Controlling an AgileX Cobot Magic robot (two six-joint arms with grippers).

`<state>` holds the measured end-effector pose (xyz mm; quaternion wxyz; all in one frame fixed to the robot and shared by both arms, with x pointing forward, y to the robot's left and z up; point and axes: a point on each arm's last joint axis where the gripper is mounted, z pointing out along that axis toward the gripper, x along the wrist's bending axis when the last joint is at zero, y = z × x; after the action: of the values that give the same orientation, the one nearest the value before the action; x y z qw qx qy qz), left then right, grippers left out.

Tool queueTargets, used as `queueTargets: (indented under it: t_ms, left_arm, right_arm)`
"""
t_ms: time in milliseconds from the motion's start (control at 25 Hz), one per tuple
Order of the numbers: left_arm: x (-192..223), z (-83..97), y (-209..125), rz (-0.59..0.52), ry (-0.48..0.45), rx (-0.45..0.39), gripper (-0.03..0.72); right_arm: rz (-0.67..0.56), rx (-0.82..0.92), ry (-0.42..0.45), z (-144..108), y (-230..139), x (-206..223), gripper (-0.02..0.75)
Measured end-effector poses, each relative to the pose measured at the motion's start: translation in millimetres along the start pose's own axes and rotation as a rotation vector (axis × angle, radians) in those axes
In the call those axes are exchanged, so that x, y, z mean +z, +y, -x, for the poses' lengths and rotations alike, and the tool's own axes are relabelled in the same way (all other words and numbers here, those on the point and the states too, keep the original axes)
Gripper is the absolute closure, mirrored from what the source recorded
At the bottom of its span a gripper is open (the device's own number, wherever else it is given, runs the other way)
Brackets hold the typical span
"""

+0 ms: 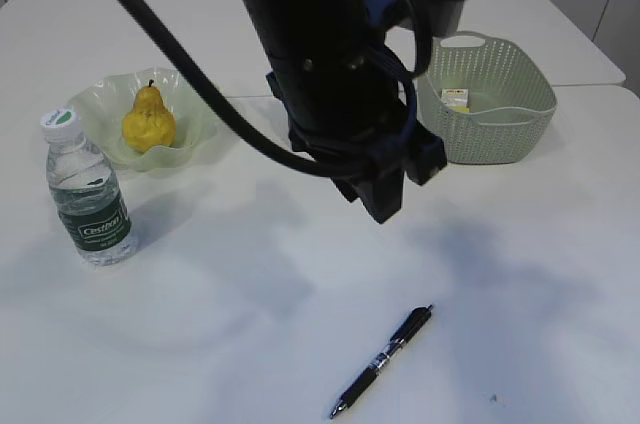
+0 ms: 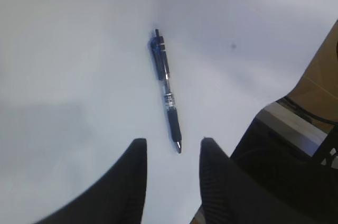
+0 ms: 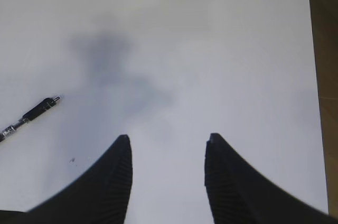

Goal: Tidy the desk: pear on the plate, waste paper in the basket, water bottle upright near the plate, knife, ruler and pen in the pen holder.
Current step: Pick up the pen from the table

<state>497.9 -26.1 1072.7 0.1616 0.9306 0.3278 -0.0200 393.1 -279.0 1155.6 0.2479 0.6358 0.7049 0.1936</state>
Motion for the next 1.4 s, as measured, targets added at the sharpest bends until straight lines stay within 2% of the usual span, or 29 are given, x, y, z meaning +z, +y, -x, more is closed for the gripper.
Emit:
queueTargets:
  t_ms: [160, 760, 1000, 1200, 1400]
  left_arm:
    - [23, 7.0, 2, -0.048, -0.013, 0.016, 0.451]
    - [73, 1.8, 2, -0.153, -0.016, 0.001, 0.449]
    - [88, 3.9, 2, -0.172, -0.051, -0.018, 0.449]
    - [99, 12.7, 5, -0.147, -0.055, -0.002, 0.445]
    - [112, 26.9, 5, -0.139, -0.015, 0.046, 0.445]
  right_arm:
    - [0.000, 0.000, 0.000, 0, 0, 0, 0.370]
    - [-0.002, 0.004, 0.000, 0, 0, 0, 0.369]
    - [-0.002, 0.004, 0.000, 0, 0, 0, 0.370]
    - [-0.002, 0.004, 0.000, 0, 0, 0, 0.370]
    - [-0.002, 0.004, 0.000, 0, 0, 0, 0.370]
